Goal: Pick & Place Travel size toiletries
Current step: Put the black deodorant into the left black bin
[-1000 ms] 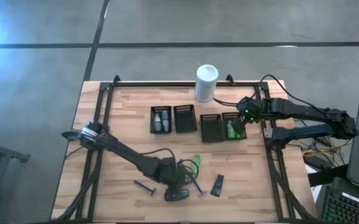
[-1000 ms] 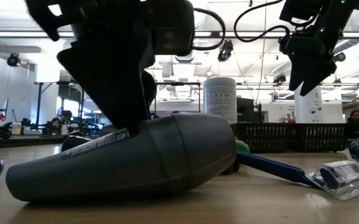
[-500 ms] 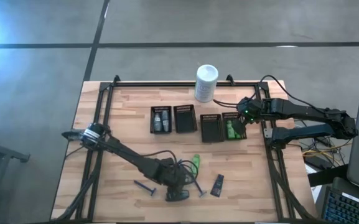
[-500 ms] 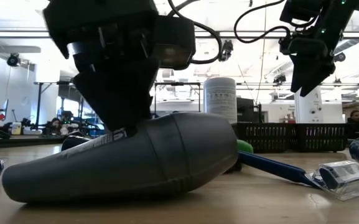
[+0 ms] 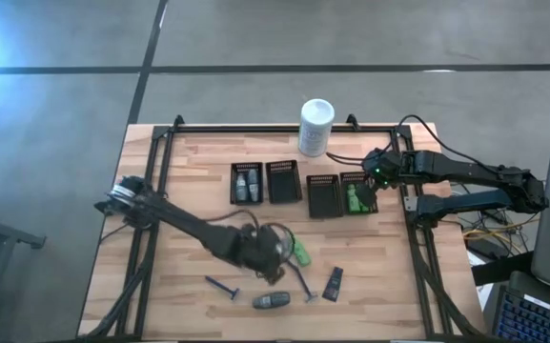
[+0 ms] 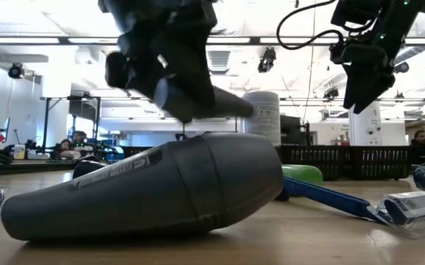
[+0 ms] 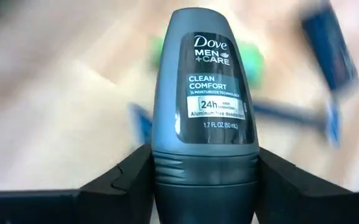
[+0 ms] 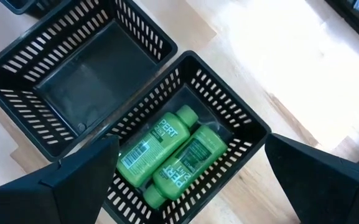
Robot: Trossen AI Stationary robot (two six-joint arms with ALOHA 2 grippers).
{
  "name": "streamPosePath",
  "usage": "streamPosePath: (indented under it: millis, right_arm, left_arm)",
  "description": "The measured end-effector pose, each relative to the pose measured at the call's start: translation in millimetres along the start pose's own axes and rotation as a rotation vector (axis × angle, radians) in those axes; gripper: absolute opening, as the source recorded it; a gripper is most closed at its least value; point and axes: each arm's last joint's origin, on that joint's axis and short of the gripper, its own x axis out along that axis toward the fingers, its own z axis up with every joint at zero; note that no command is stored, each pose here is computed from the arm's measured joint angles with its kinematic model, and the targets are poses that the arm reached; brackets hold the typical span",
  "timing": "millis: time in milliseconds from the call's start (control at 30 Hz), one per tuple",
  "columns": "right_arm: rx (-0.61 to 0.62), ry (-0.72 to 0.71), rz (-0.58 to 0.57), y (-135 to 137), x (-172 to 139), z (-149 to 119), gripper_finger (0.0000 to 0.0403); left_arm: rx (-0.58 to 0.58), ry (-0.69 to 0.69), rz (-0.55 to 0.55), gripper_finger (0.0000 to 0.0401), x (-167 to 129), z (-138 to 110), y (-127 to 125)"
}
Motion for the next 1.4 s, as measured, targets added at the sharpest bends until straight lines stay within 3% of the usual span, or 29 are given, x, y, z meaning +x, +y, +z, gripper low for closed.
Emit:
streamPosePath:
  millis: [233, 467, 667, 933, 1067, 1267, 1400]
  right_arm:
    - [-0.003, -0.037, 0.015, 0.9, 0.1, 3.9, 0.04]
    - [0.025, -0.044, 0.012, -1.0, 0.5, 5.5, 0.04]
    - [0.031, -0.044, 0.01, -1.4, 0.6, 5.6, 0.04]
    - [0.067, -0.045, 0.01, -1.4, 0.6, 5.7, 0.04]
    - [0.072, -0.048, 0.012, -1.2, 0.6, 6.1, 0.04]
    - [0.078, -0.068, 0.022, -0.4, 0.5, 8.1, 0.04]
    - [0.085, -0.075, 0.046, 0.7, 0.4, 9.4, 0.04]
  left_arm:
    - [-0.39, -0.185, 0.113, 0.0206, -24.2, 43.7, 41.5]
    - [-0.598, -0.241, 0.202, 0.0206, -27.4, 67.7, 98.7]
    - [-0.707, -0.218, 0.284, 0.0206, -19.7, 73.8, 150.0]
    - [-0.709, -0.151, 0.228, 0.0211, -0.1, 68.7, 172.5]
    - [-0.702, -0.163, 0.283, 0.0257, 5.3, 61.2, 179.2]
    - [-0.692, -0.172, 0.278, 0.0305, 3.4, 61.1, 180.5]
    - [-0.551, -0.178, 0.204, 0.0313, -10.4, 70.9, 164.6]
